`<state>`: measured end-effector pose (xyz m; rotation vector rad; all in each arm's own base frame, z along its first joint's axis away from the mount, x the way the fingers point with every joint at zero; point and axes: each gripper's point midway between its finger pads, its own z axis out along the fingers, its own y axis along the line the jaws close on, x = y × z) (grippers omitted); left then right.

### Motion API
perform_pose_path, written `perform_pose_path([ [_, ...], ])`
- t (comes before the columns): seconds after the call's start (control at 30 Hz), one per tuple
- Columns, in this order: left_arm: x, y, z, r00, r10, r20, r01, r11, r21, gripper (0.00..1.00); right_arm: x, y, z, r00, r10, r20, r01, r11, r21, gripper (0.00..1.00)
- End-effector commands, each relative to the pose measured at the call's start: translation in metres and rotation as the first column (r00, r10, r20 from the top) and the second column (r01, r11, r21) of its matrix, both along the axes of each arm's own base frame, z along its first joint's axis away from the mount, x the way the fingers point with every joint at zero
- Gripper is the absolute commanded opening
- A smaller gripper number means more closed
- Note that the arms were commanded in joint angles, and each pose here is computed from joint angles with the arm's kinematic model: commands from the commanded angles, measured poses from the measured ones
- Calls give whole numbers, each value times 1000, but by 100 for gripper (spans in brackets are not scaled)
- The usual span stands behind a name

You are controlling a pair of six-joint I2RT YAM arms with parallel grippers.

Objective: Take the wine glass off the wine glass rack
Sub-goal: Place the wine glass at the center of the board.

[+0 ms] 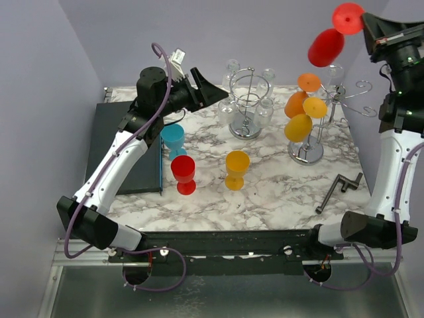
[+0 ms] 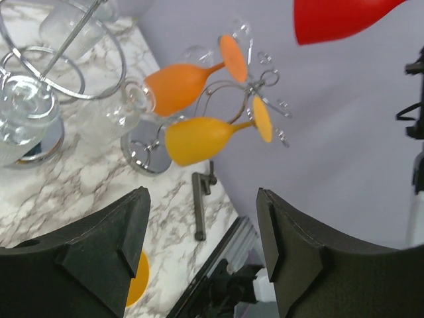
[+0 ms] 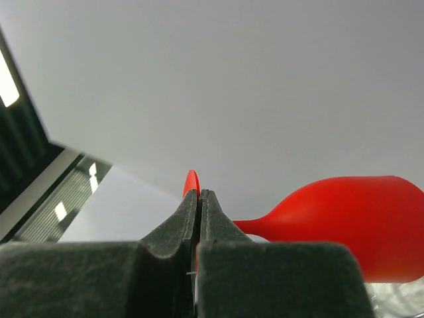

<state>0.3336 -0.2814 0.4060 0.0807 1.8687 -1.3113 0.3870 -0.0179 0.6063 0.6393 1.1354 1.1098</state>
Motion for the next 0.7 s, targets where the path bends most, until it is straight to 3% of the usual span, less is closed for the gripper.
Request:
perform_pose_path([
  [0.0, 3, -4, 51, 992, -60, 110, 80, 980, -185, 72, -16, 79, 13, 965, 259, 35, -260, 965, 33, 0],
  [0.33, 22, 25, 74, 989, -41, 143, 95, 914, -394, 77, -16, 200, 3, 847, 530, 37, -531, 841, 106, 1],
  [0.67, 30, 53, 81, 988, -47, 147, 115, 856, -503, 81, -13, 260, -7, 741, 670, 47, -665, 721, 196, 1],
])
